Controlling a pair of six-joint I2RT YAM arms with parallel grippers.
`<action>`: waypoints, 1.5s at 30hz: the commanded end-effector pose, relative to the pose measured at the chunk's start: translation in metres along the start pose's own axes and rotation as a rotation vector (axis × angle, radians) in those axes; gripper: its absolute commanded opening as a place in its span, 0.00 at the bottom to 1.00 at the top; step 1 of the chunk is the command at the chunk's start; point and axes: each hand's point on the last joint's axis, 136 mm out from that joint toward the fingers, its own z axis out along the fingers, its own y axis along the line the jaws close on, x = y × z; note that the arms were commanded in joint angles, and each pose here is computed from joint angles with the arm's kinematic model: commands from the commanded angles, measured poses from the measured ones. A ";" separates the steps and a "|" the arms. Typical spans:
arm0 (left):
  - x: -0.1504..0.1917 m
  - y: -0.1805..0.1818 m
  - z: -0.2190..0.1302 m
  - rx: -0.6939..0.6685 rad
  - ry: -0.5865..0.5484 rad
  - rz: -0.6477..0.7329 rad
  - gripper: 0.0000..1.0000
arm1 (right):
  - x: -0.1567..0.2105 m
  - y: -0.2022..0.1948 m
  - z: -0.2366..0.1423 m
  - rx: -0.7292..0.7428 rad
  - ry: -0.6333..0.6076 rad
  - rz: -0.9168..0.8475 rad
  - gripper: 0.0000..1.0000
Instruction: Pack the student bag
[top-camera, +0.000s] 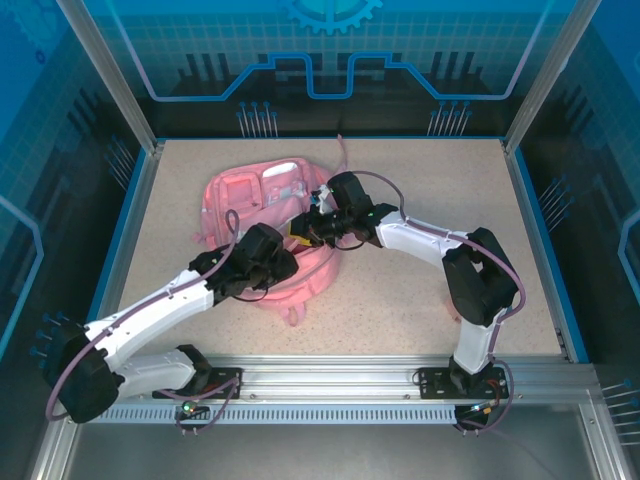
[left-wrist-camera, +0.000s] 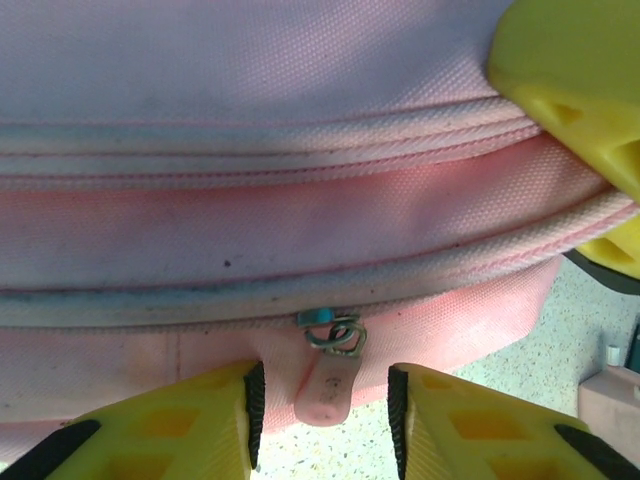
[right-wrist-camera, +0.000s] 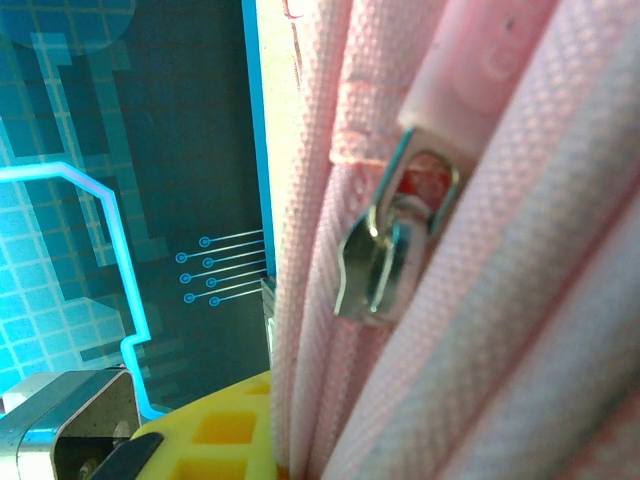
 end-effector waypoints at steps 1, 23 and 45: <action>0.001 0.001 0.007 -0.012 -0.001 0.001 0.38 | 0.001 0.022 0.002 -0.040 -0.003 -0.075 0.12; -0.013 0.078 -0.022 -0.348 -0.089 0.127 0.00 | -0.045 -0.028 -0.067 0.124 -0.210 -0.048 0.04; -0.043 0.079 -0.012 -0.191 -0.047 0.112 0.20 | -0.027 -0.028 -0.053 0.091 -0.155 -0.045 0.01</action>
